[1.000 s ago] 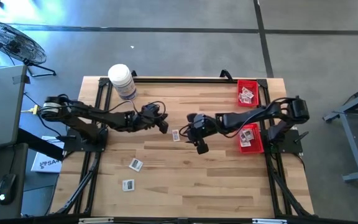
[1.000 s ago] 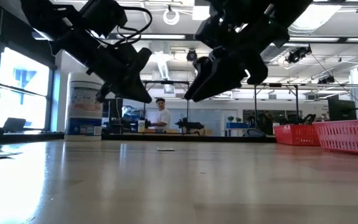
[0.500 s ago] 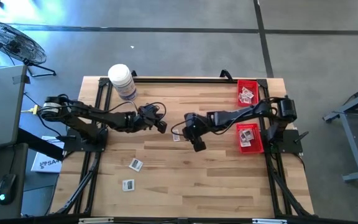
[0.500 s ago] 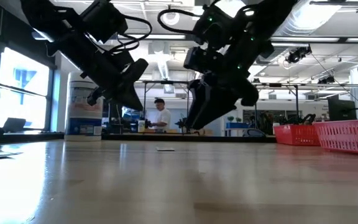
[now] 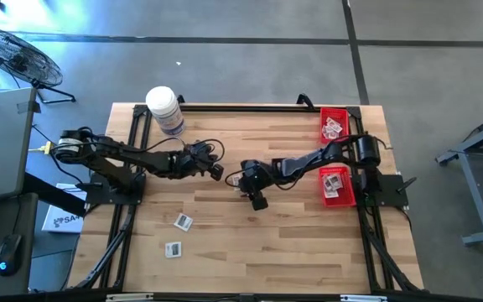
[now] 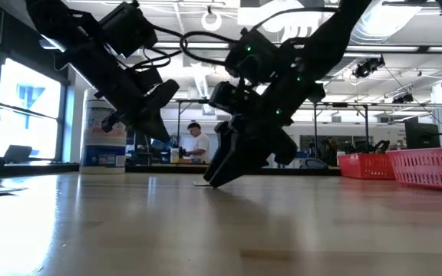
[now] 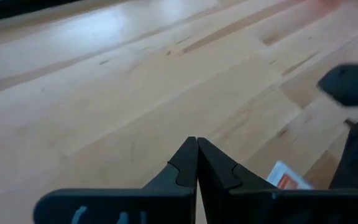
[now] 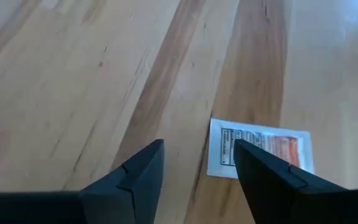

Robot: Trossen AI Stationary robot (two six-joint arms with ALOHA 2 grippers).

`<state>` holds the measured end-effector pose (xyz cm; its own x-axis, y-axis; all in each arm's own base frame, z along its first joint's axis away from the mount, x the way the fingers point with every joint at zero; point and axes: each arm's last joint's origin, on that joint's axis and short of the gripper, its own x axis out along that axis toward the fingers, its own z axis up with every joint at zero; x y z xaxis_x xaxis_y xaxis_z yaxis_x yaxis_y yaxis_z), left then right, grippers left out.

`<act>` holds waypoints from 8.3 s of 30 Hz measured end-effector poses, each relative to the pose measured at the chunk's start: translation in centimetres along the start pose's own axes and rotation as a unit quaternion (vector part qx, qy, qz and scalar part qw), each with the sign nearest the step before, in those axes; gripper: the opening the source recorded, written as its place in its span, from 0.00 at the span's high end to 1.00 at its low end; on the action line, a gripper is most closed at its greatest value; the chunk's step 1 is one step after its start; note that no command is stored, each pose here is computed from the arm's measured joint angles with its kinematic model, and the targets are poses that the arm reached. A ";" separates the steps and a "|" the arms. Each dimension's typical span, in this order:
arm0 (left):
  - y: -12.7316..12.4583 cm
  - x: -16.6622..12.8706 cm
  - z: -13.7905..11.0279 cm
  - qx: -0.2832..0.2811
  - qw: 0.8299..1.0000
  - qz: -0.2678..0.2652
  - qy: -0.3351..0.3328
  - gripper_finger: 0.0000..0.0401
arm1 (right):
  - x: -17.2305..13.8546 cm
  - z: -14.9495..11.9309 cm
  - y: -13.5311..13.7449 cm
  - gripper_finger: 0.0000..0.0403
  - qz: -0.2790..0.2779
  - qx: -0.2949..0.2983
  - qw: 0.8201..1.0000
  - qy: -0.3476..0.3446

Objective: Pick & Place First Aid Supplies
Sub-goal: Put the ointment pack into the top basket, then put the towelette pack into the bottom basket

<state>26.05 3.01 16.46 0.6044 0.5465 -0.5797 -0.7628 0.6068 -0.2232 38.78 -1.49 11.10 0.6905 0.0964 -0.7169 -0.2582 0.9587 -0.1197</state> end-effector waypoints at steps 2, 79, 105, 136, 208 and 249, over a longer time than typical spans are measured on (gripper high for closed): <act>0.1 0.0 -0.1 0.003 1.000 0.005 0.006 1.00 | 0.0 0.0 -0.2 0.54 -0.003 0.011 1.000 -0.001; 0.3 0.0 -0.3 -0.003 1.000 0.018 0.013 1.00 | -1.1 0.4 -2.3 0.59 -0.143 0.193 0.971 -0.009; 0.4 0.0 -0.5 -0.001 1.000 0.020 0.021 1.00 | 1.2 -2.2 -2.8 0.94 -0.135 0.230 0.964 0.027; 0.5 0.0 -0.6 0.004 0.999 0.022 0.031 1.00 | -23.7 -6.6 -8.4 1.00 -0.516 0.291 0.712 0.376; -3.1 -13.3 -13.9 0.043 0.945 -0.074 0.316 0.76 | -14.2 -0.7 -3.0 0.72 -0.182 0.111 0.969 -0.124; -1.0 -9.9 -1.6 0.190 0.980 0.057 0.030 0.76 | -0.2 6.5 3.6 0.72 0.042 -0.019 0.994 -0.098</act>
<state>20.52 -3.93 21.17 0.4969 0.5950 -0.6317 -0.6770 0.7212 0.1468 42.15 3.66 15.28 0.7827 0.2302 -0.5783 -0.3442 0.9342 -0.0939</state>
